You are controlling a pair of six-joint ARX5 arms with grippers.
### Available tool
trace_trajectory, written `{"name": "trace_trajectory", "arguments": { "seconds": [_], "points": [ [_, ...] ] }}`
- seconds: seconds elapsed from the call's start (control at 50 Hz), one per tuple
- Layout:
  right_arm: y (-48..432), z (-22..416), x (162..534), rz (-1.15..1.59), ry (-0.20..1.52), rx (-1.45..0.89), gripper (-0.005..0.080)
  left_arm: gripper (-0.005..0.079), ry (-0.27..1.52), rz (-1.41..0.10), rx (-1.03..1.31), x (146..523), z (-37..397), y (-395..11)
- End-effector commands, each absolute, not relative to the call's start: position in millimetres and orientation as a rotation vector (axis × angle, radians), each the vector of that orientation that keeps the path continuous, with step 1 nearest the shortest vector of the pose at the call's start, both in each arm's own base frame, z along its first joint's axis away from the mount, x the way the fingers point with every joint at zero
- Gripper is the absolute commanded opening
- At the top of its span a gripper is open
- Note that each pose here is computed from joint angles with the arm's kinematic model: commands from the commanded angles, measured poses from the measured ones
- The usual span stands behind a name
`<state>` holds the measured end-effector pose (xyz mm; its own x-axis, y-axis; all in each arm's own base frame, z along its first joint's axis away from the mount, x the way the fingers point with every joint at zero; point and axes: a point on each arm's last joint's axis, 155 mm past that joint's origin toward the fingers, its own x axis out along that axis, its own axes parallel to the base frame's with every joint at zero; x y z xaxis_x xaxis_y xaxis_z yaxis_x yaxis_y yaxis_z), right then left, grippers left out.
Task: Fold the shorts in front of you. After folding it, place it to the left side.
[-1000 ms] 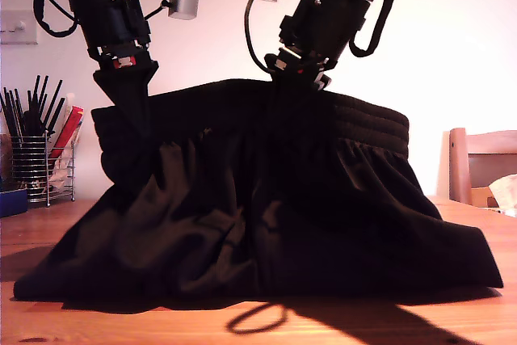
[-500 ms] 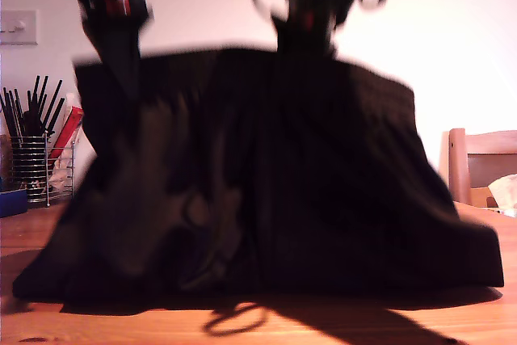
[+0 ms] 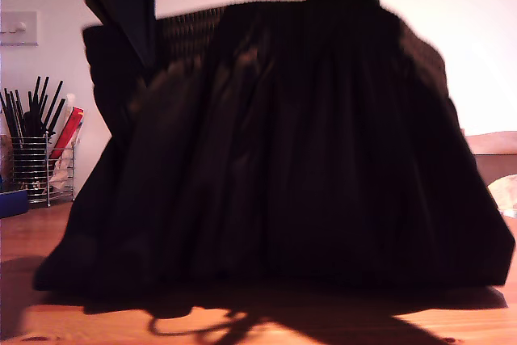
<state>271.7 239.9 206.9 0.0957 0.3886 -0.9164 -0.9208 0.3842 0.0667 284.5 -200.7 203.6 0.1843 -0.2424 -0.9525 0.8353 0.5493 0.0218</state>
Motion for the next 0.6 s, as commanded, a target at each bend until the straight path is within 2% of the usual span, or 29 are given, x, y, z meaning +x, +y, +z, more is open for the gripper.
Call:
{"name": "trace_trajectory", "arguments": {
  "seconds": [0.0,0.3,0.58],
  "points": [
    [222.4,222.6,257.1,1.034,1.054,-0.635,-0.0011,-0.0021,1.113,-0.785,0.641,278.9,218.9,-181.4],
    [228.4,252.7,232.7,1.034,0.982,-0.588,-0.0011,-0.0022,1.002,-0.870,0.522,248.8,258.7,-195.0],
    [237.3,263.8,213.4,1.048,0.969,-0.555,-0.0011,-0.0022,0.944,-0.911,0.522,229.2,274.1,-201.5]
  ]
}}
